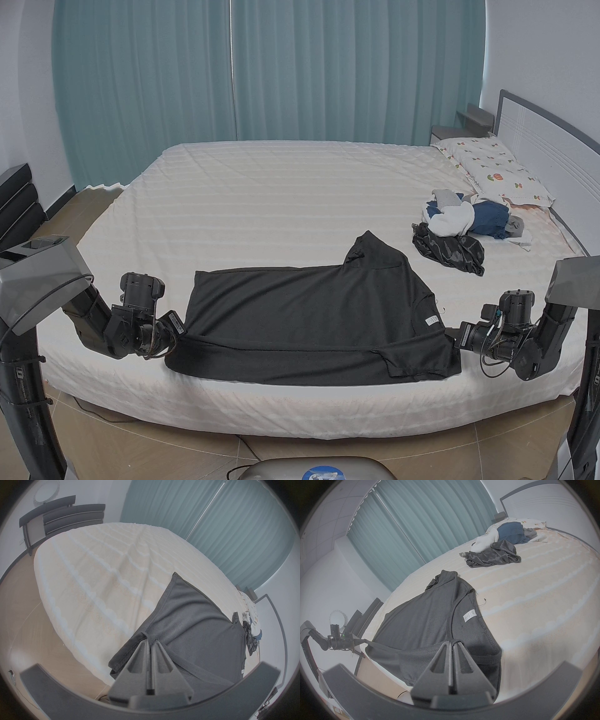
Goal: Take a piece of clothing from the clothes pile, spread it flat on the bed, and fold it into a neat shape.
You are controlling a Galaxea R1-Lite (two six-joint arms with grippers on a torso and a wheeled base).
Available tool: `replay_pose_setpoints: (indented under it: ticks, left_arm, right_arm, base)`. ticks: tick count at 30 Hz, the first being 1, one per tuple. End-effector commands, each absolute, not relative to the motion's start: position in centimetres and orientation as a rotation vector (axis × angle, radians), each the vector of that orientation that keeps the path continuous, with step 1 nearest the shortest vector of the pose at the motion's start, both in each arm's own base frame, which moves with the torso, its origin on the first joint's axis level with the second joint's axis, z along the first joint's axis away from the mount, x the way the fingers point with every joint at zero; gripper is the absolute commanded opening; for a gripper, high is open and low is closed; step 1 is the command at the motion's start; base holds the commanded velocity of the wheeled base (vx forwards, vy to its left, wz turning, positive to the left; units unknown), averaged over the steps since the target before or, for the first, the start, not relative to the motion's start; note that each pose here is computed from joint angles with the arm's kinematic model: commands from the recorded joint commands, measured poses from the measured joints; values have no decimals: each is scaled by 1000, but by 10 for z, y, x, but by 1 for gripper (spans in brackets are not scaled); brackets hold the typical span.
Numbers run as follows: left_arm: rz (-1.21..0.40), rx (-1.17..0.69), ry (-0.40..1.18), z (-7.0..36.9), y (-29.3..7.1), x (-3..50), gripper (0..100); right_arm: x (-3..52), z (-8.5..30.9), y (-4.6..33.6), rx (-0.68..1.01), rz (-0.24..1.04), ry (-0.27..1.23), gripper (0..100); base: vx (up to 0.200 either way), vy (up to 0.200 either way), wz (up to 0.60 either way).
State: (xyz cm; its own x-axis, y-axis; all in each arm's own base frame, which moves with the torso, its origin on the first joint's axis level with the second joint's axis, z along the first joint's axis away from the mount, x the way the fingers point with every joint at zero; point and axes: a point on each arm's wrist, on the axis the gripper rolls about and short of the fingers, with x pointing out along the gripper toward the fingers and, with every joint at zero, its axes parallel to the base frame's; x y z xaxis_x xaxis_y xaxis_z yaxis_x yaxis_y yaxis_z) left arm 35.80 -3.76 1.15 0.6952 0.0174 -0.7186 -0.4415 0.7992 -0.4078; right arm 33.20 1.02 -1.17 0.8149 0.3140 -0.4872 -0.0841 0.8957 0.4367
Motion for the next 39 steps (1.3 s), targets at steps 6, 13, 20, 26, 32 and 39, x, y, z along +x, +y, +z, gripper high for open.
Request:
replay_pose_setpoints:
  ticks: [6,13,20,26,32,39]
  left_arm:
    - [266,-620,715,41,-32,340,0]
    - [266,-619,725,41,-32,336,0]
    - [273,-620,735,35,-32,344,0]
    - [285,-614,766,15,-33,359,0]
    - [299,-626,779,-1,-35,372,0]
    - [308,-641,778,-10,-35,382,0]
  right_arm:
    - [317,10,10,413,228,546,0]
    - [311,14,10,409,232,532,0]
    - [316,2,9,412,224,553,0]
    - [328,-13,11,413,223,573,0]
    - [338,-27,13,412,220,589,0]
    - [356,-40,15,397,195,572,0]
  base:
    - [0,0,0]
    - [0,0,0]
    - [0,0,0]
    - [0,0,0]
    - [0,0,0]
    - [0,0,0]
